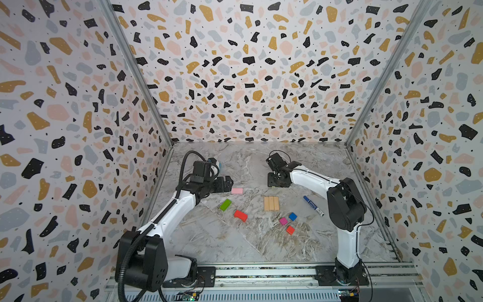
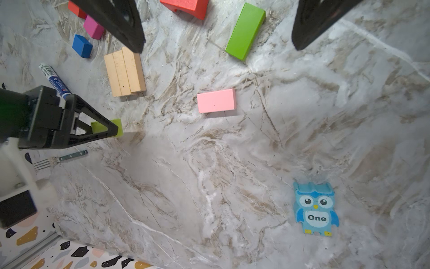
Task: Build the wood block tower
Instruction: 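Carry the lime green block over the three wood blocks with the right gripper, then lower the lime green block flat onto the wood blocks' tops, then open the right gripper and raise it off the lime green block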
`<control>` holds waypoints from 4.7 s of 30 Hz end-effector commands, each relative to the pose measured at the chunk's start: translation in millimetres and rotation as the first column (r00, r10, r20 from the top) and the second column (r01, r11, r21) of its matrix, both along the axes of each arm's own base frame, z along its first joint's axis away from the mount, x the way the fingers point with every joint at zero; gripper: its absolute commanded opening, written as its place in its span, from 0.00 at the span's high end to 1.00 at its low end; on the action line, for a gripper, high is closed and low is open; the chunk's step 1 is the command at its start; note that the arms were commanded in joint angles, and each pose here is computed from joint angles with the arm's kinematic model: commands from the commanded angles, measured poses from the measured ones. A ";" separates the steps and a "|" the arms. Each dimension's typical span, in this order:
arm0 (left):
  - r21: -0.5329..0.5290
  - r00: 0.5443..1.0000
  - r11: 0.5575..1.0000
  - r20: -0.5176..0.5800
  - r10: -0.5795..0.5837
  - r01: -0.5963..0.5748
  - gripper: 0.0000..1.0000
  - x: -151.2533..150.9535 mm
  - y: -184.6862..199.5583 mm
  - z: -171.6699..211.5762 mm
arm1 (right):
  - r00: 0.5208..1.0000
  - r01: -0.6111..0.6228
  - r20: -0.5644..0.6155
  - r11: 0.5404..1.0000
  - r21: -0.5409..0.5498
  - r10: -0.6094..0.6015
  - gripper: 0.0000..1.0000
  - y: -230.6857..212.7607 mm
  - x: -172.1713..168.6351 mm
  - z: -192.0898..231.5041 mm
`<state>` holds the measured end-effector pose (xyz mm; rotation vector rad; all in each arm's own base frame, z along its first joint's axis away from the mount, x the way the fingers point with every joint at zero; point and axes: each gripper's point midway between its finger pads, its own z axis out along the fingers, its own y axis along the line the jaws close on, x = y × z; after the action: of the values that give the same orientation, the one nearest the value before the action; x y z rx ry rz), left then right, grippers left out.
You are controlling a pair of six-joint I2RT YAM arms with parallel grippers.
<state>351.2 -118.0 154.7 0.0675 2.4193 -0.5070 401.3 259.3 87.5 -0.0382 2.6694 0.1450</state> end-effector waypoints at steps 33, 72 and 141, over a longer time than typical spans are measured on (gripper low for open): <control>-0.022 1.000 1.000 0.015 -0.006 0.007 0.00 -0.6 -1.5 2.9 | 0.999 0.007 -0.031 1.000 0.024 -0.006 0.44 15.9 -76.4 -0.2; -0.019 1.000 1.000 0.013 -0.006 0.006 0.00 -0.5 -1.3 1.9 | 0.998 -0.007 -0.058 1.000 0.001 0.007 0.45 21.1 -80.2 -26.1; -0.020 1.000 1.000 0.008 -0.006 0.006 0.00 -0.4 -1.5 0.5 | 0.998 -0.036 -0.057 0.999 -0.012 0.036 0.24 18.6 -81.7 -29.0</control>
<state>349.7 -119.5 153.1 0.0714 2.4237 -0.5191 319.0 278.6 49.0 -0.0764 2.7406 0.1470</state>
